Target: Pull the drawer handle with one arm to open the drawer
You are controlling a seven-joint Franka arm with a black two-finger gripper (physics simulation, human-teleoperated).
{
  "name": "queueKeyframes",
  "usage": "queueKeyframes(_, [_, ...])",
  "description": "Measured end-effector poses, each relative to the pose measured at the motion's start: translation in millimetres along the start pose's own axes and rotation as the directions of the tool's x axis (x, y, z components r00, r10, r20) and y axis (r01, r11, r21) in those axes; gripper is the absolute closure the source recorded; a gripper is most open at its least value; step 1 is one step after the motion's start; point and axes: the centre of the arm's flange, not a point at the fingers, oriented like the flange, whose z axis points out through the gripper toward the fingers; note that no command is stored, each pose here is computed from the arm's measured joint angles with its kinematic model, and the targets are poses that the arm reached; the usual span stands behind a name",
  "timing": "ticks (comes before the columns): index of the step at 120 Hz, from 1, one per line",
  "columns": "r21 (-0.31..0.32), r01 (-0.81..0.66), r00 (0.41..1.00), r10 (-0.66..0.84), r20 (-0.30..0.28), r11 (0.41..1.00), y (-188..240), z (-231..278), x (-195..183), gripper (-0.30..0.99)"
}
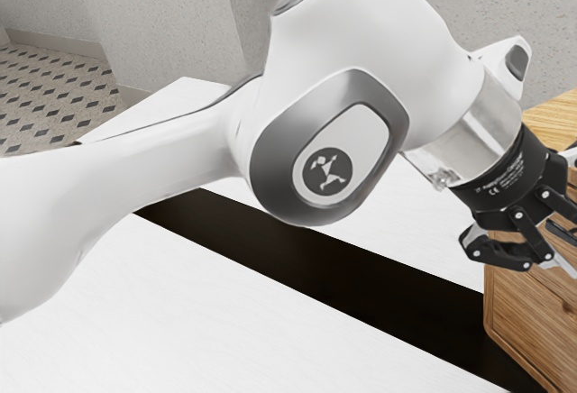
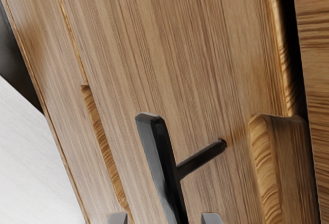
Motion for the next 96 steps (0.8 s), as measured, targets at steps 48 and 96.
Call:
queueKeyframes(48, [-0.001,-0.009,1.0,0.009,0.009,1.0,0.2,3.1,-4.7,0.63])
queueKeyframes(96, [0.003,-0.015,1.0,0.015,0.008,1.0,-1.9,2.6,-7.4,0.69])
